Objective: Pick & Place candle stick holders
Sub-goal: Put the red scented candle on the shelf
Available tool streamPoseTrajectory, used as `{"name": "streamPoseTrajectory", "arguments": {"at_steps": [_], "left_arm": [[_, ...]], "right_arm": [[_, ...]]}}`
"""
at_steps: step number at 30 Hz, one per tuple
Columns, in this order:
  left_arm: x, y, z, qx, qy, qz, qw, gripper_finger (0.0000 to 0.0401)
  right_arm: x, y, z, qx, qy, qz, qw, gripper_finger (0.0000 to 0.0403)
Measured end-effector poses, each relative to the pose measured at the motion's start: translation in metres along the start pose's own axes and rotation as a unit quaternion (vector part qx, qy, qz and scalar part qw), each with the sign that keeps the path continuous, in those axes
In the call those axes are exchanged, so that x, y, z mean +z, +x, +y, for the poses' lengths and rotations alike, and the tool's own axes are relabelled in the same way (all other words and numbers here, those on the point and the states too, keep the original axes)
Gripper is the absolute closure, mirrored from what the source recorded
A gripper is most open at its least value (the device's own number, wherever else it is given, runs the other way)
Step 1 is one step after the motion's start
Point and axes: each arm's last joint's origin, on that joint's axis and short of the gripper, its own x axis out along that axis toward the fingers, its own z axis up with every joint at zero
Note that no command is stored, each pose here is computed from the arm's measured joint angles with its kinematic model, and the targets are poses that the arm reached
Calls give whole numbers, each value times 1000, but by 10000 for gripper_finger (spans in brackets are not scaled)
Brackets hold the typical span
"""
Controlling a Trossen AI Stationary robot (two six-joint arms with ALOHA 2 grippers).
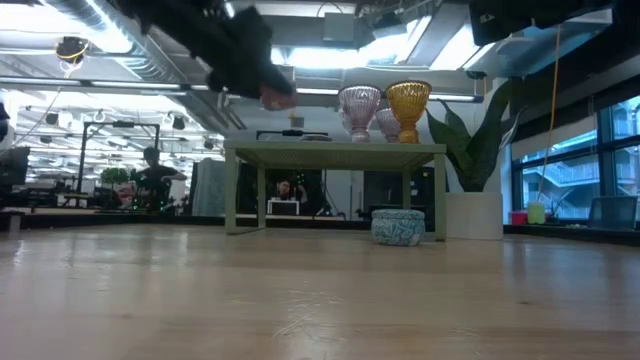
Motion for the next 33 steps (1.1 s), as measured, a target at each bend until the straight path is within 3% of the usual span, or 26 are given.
{"name": "streamPoseTrajectory", "arguments": {"at_steps": [11, 27, 33], "left_arm": [[-5, 17, 59, 66, 2, 32, 997, 99], [-25, 51, 82, 90, 19, 70, 993, 99], [-25, 52, 84, 42, 12, 67, 997, 94]], "right_arm": [[0, 0, 0, 0, 0, 0, 1000, 395], [0, 0, 0, 0, 0, 0, 1000, 395], [0, 0, 0, 0, 0, 2, 1000, 395]]}}
